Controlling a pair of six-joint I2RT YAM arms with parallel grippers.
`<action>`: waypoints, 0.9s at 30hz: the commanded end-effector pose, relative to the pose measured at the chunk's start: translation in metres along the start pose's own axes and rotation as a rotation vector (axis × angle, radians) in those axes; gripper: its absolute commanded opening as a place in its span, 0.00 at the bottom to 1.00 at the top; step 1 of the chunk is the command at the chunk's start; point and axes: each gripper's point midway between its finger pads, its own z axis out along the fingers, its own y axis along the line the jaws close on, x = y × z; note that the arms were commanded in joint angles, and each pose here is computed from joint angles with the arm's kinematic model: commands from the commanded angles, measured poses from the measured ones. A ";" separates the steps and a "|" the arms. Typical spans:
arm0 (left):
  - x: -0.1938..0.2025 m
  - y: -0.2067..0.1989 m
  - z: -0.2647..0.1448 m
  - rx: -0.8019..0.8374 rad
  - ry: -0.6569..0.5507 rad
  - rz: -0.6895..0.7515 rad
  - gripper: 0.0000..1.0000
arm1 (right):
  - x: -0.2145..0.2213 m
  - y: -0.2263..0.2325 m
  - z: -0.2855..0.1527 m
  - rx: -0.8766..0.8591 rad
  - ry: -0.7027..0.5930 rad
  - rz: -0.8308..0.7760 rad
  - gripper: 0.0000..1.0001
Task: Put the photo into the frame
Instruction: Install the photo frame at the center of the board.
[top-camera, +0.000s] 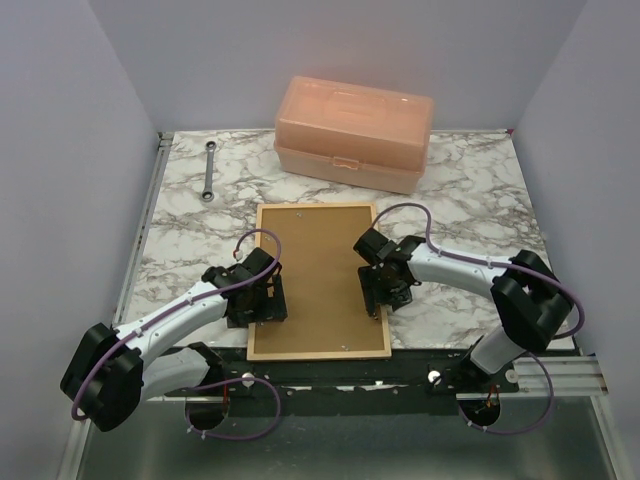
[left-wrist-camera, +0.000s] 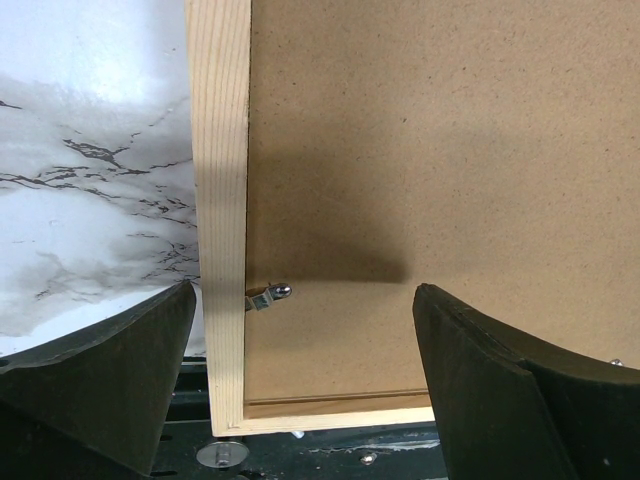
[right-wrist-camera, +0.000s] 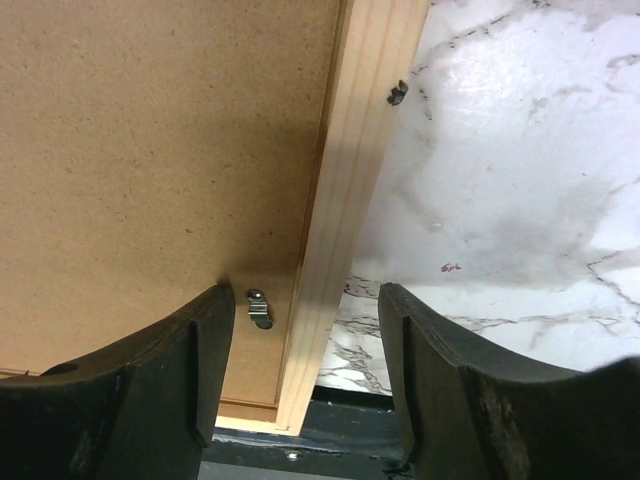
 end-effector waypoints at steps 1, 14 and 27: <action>-0.002 0.004 0.001 -0.011 -0.010 0.004 0.91 | -0.002 -0.007 0.006 0.049 -0.009 -0.015 0.64; -0.009 -0.013 -0.001 0.060 -0.022 0.022 0.92 | -0.001 -0.031 -0.003 0.173 -0.040 -0.006 0.09; 0.006 -0.068 -0.007 0.248 0.029 0.068 0.87 | 0.008 -0.037 -0.027 0.144 -0.095 0.115 0.08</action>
